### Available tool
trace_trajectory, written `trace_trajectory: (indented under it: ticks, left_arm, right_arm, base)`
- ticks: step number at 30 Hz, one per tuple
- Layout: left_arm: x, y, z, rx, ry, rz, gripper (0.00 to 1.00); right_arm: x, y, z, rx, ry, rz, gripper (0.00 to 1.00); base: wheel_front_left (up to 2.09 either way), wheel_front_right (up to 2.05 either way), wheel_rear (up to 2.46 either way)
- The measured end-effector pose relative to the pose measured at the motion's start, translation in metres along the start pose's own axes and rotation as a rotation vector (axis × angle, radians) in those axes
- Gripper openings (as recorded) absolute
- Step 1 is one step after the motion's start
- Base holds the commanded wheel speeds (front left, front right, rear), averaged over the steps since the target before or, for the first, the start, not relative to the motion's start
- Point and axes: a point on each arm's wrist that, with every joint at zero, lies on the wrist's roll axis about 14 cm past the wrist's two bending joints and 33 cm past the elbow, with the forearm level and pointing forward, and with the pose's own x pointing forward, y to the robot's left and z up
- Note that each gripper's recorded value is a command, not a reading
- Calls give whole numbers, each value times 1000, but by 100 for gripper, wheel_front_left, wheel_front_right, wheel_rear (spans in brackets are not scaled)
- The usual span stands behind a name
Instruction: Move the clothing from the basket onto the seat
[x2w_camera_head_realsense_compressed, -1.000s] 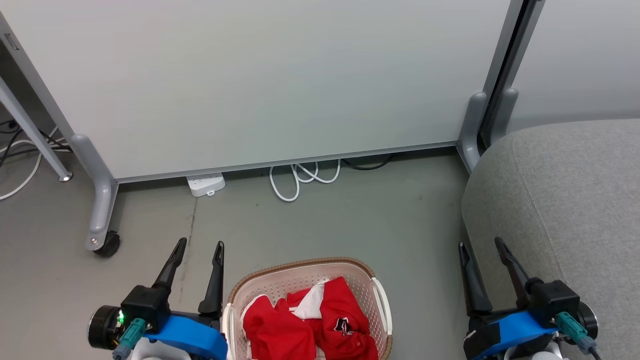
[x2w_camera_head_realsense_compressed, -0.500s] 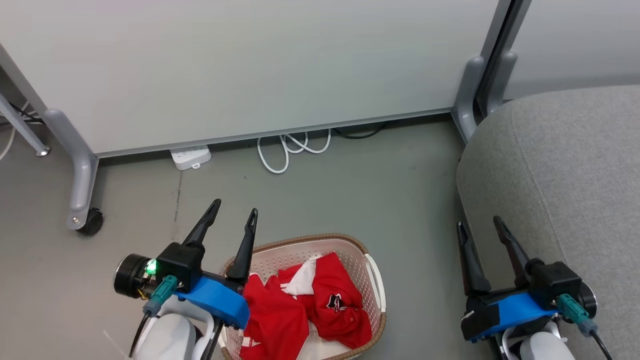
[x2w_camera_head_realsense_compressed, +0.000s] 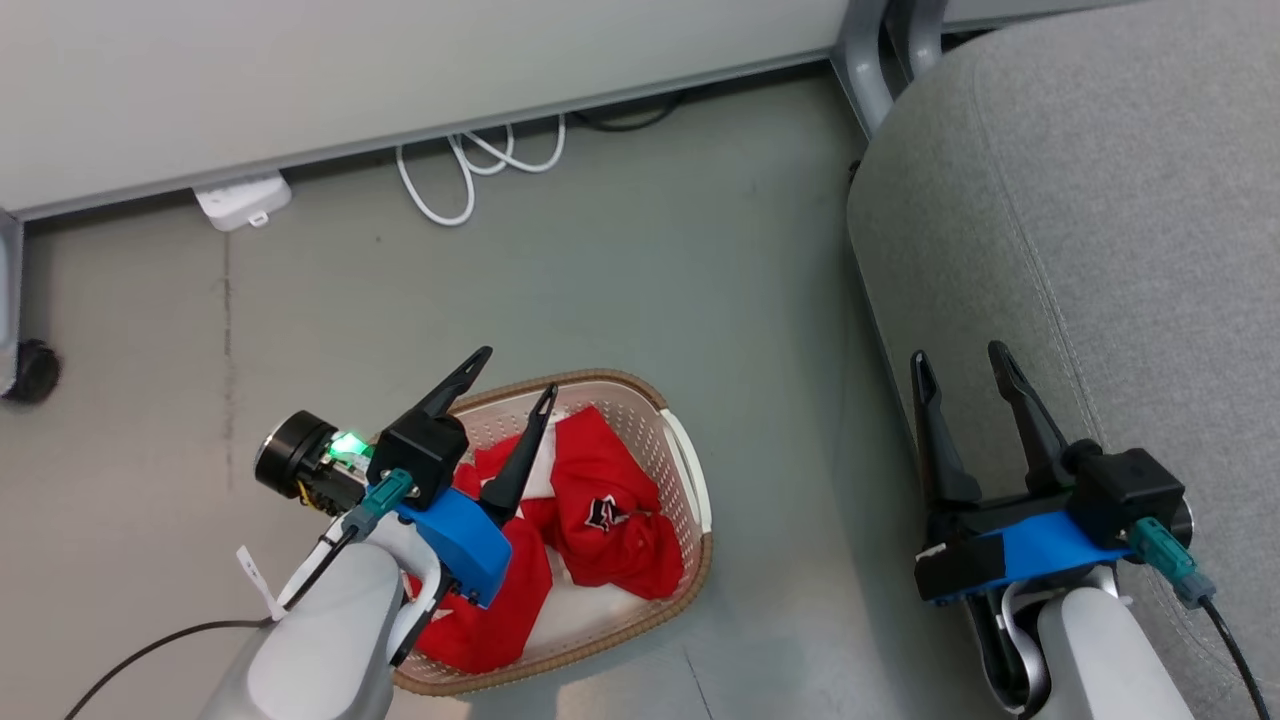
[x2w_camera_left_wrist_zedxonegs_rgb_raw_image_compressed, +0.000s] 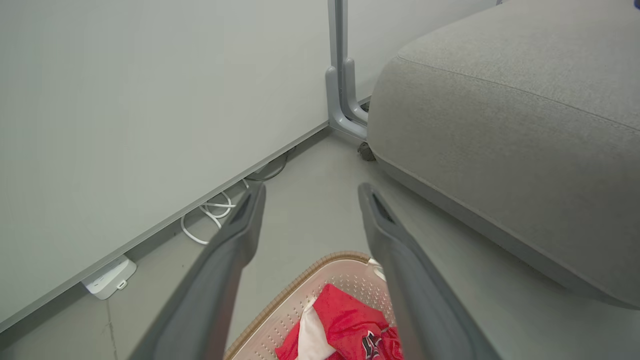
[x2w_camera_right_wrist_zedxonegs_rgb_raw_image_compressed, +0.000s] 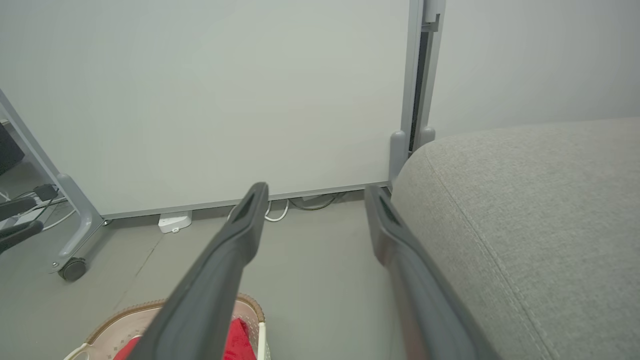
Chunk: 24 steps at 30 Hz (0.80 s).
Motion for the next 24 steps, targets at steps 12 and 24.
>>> trace_trajectory:
  ticks: [12, 24]
  left_arm:
    - [30, -24, -108, 75, 260, -226, 100]
    - [21, -19, -220, 166, 533, -368, 100]
  right_arm:
    - [24, -24, -30, 10, 57, -50, 100]
    - [41, -41, -69, -13, 135, -76, 100]
  base:
    - [0, 0, 0]
    - [0, 0, 0]
